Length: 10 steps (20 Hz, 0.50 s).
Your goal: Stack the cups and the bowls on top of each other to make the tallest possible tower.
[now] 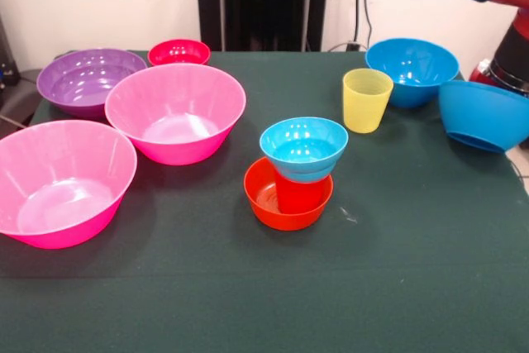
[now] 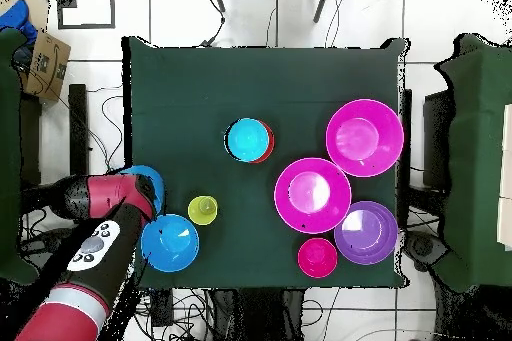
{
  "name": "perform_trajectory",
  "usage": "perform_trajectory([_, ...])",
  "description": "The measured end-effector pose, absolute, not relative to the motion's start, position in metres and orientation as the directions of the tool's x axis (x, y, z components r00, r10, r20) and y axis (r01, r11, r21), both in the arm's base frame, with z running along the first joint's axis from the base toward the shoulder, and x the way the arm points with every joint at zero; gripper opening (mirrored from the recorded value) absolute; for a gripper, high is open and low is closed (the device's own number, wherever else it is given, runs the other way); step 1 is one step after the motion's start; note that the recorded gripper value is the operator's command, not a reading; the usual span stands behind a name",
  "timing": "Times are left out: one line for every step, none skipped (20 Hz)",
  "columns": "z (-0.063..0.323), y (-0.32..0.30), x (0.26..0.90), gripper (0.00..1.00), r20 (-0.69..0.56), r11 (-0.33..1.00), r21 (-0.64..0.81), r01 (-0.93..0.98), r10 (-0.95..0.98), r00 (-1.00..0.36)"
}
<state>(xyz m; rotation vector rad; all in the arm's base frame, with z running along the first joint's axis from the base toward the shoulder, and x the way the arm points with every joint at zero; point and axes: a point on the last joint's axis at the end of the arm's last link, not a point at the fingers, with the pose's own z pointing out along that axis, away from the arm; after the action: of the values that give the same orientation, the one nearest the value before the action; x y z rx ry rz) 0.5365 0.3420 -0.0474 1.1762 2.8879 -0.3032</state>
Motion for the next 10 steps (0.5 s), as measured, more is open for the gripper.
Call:
perform_trajectory([-0.0474,0.3422,0.5369,1.0,-0.082,0.698,-0.175,0.694,0.692,-0.717])
perform_trajectory([-0.0474,0.3423,0.5372,1.0,-0.083,0.697,-0.174,0.695,0.693,-0.716])
perform_trajectory([-0.0474,0.3425,0.5382,1.0,-0.084,0.694,-0.173,0.699,0.697,-0.712])
perform_trajectory([-0.0473,0.3425,0.5389,1.0,-0.084,0.691,-0.171,0.703,0.7,-0.709])
perform_trajectory([-0.0473,0.3425,0.5394,1.0,-0.084,0.689,-0.17,0.705,0.703,-0.707])
perform_trajectory([-0.0473,0.3424,0.5398,1.0,-0.083,0.687,-0.169,0.707,0.705,-0.705])
perform_trajectory([-0.0472,0.3425,0.5403,1.0,-0.083,0.685,-0.168,0.709,0.707,-0.703])
perform_trajectory([-0.0472,0.3424,0.5406,1.0,-0.083,0.684,-0.167,0.71,0.708,-0.701])
perform_trajectory([-0.0472,0.3422,0.541,1.0,-0.082,0.683,-0.167,0.712,0.709,-0.7])
perform_trajectory([-0.0472,0.342,0.5411,1.0,-0.082,0.682,-0.166,0.712,0.71,-0.7])
